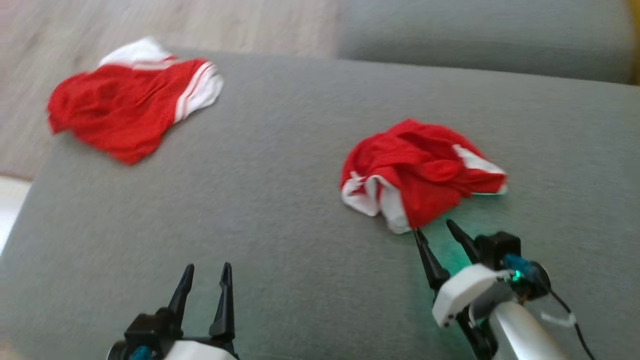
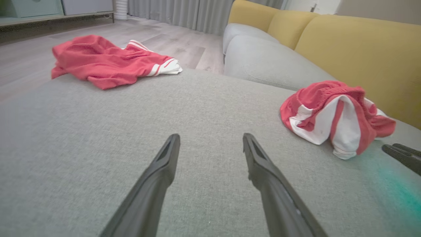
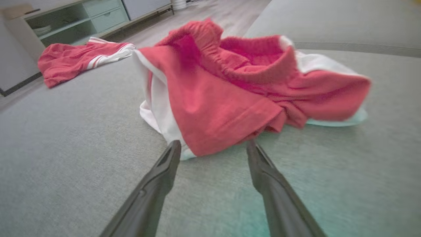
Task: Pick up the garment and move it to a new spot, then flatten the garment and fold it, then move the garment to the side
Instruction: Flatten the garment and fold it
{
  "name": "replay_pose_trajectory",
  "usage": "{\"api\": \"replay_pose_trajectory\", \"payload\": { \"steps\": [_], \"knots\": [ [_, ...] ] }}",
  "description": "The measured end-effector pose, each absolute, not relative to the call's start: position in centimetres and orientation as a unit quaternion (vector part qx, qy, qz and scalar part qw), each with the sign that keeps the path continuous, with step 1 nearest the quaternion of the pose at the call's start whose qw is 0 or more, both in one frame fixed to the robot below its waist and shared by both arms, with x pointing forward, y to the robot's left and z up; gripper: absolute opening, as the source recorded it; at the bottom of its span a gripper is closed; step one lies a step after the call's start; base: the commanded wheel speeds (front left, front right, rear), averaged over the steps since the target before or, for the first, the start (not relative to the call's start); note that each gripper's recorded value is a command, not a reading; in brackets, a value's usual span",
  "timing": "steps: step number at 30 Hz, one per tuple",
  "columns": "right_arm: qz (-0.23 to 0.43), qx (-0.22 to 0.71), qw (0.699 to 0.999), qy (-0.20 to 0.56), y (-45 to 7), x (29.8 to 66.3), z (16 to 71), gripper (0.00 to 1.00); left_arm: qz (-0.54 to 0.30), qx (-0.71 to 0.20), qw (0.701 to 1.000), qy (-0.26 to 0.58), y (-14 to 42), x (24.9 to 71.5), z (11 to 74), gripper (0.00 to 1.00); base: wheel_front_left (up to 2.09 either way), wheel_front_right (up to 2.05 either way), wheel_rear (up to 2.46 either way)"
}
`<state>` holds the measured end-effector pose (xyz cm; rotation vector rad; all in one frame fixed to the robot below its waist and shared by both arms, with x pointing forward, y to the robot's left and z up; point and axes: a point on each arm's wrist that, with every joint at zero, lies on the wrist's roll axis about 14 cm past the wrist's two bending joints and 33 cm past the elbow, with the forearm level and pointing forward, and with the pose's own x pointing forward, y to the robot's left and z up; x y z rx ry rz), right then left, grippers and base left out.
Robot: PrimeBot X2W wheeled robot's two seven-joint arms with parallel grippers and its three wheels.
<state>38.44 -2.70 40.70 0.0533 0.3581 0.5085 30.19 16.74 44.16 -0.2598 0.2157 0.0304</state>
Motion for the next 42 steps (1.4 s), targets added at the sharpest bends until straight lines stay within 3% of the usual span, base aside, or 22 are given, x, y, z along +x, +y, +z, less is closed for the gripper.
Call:
{"api": "replay_pose_trajectory", "payload": {
  "steps": [10,11,12,15,27,35,42],
  "knots": [
    [0.302,-0.002,0.929,0.215,1.3,40.7,37.9,1.0,0.082,-0.136,0.978,0.132,19.5,28.4,42.5,1.0,0.0,0.0,0.0],
    [0.304,-0.008,0.926,0.224,1.4,40.5,37.4,0.87,0.085,-0.137,0.978,0.134,19.6,28.4,42.4,1.0,0.0,0.0,0.0],
    [0.305,-0.01,0.924,0.229,1.4,40.4,37.1,0.58,0.086,-0.138,0.977,0.134,19.6,28.3,42.4,1.0,0.0,0.0,0.0],
    [0.301,-0.009,0.927,0.225,1.2,40.9,37.3,0.0,0.085,-0.138,0.977,0.137,19.5,28.4,42.2,1.0,0.0,0.0,0.0],
    [0.254,0.012,0.954,0.157,-2.0,42.1,40.9,0.0,0.04,-0.137,0.981,0.13,17.3,30.1,42.6,1.0,0.0,0.0,0.0],
    [0.145,-0.023,0.981,0.127,-10.1,41.4,42.9,0.0,0.003,-0.136,0.984,0.116,15.4,31.1,43.5,1.0,0.0,0.0,0.0],
    [0.074,-0.051,0.987,0.136,-15.4,40.6,43.2,0.0,-0.007,-0.136,0.984,0.114,14.9,31.3,43.7,1.0,0.0,0.0,0.0]
  ]
}}
